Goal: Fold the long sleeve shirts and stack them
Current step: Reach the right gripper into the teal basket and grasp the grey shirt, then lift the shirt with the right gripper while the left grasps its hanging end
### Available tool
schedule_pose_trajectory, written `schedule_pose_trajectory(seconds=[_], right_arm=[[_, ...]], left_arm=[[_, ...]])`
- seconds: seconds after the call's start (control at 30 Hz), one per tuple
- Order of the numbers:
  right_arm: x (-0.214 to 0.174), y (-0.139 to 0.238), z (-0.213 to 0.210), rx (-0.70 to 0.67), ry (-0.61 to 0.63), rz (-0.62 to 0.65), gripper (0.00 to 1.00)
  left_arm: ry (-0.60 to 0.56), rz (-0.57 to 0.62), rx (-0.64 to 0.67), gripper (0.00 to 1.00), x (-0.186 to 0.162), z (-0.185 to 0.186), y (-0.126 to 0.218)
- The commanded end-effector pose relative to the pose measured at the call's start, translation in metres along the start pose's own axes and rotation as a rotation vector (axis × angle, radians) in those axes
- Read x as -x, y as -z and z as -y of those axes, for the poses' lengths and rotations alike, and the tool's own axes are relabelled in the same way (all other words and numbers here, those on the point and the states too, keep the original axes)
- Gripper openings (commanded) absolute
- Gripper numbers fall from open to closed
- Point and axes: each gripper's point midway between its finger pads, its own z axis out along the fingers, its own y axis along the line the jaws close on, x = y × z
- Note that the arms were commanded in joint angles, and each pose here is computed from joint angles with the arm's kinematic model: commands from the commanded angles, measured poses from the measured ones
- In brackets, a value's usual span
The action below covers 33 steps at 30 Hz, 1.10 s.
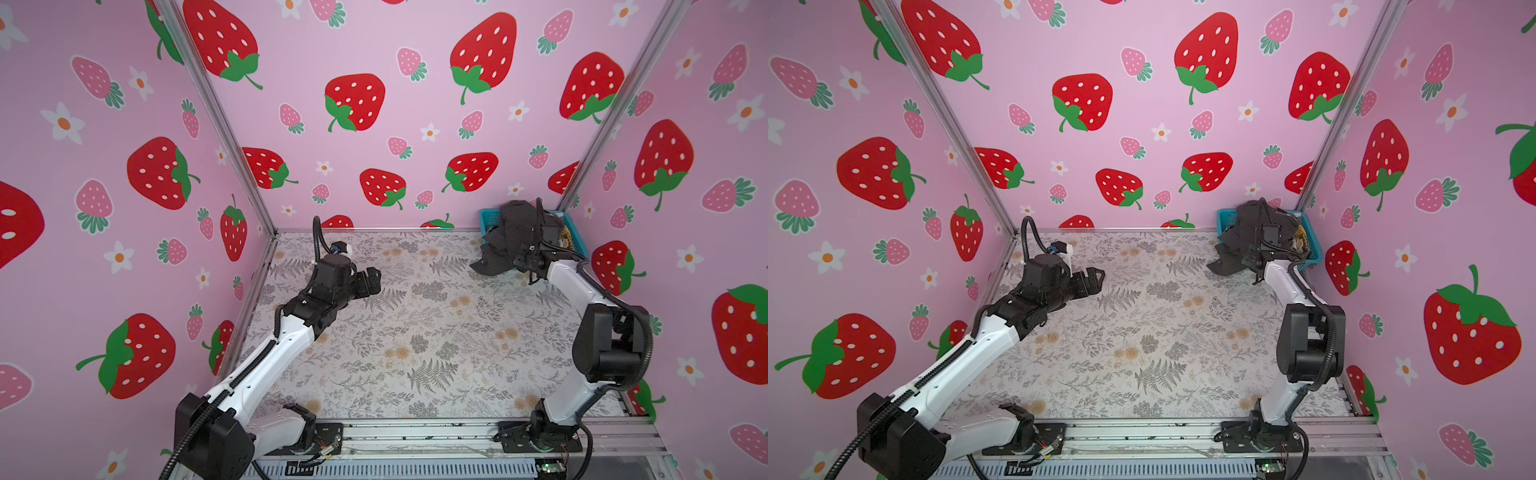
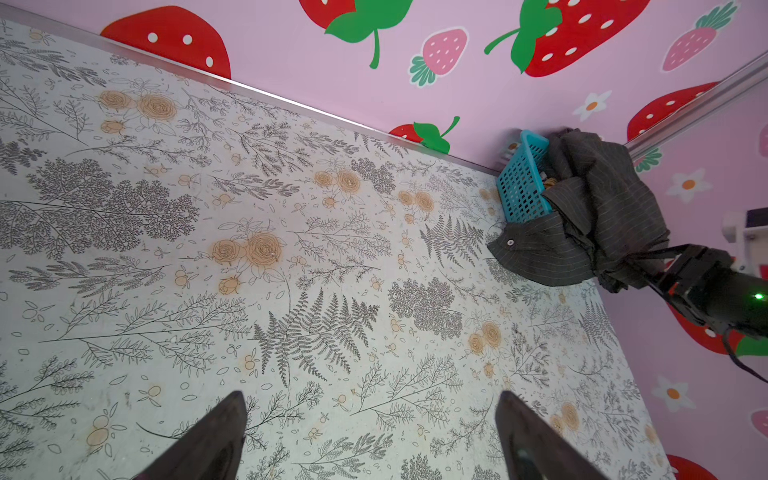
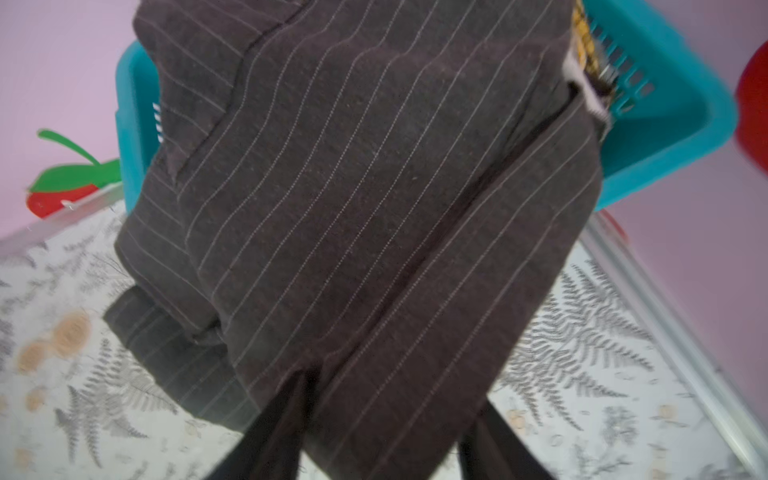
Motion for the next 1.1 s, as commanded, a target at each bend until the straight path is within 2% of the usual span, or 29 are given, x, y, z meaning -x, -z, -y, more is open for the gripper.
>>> schedule_pose_trajectory(seconds=[0.0,0.1,0.2,0.27,0.37,0.57,0.67,0.83,1.07], right_arm=[[0.016,-0.001,-0.015,0.076,-0.004,0.028,0.19],[0.03,0.023,-0.036,0.178,0.006,0.068,0.01],[0.049,0.07,-0.079,0.379,0.094,0.15,0.0],[0.059,0.119,-0.117,0.57,0.177,0.208,0.0],[0.072,0.195,-0.158,0.774,0.259,0.294,0.0],[0.083,0.353,-0.219,1.122,0.387,0.453,0.0],[0.081,0.416,-0.236,1.263,0.434,0.513,0.0],[0.094,0.463,-0.235,1.371,0.39,0.587,0.0],[0.092,0.482,-0.24,1.476,0.356,0.577,0.0]], left_arm=[[0.003,0.002,-0.003,0.94,0.001,0.002,0.006],[0.015,0.003,-0.006,0.94,0.0,0.001,0.006],[0.028,0.001,-0.029,0.94,0.0,0.006,0.003],[0.032,-0.003,-0.049,0.95,0.002,0.012,0.001],[0.009,0.004,-0.082,0.96,0.006,0.024,0.0],[-0.058,0.037,-0.164,1.0,0.012,0.052,0.004],[-0.091,0.049,-0.216,0.99,0.008,0.067,0.007],[-0.12,0.08,-0.331,0.99,0.0,0.092,0.024],[-0.132,0.139,-0.528,0.99,-0.027,0.127,0.058]])
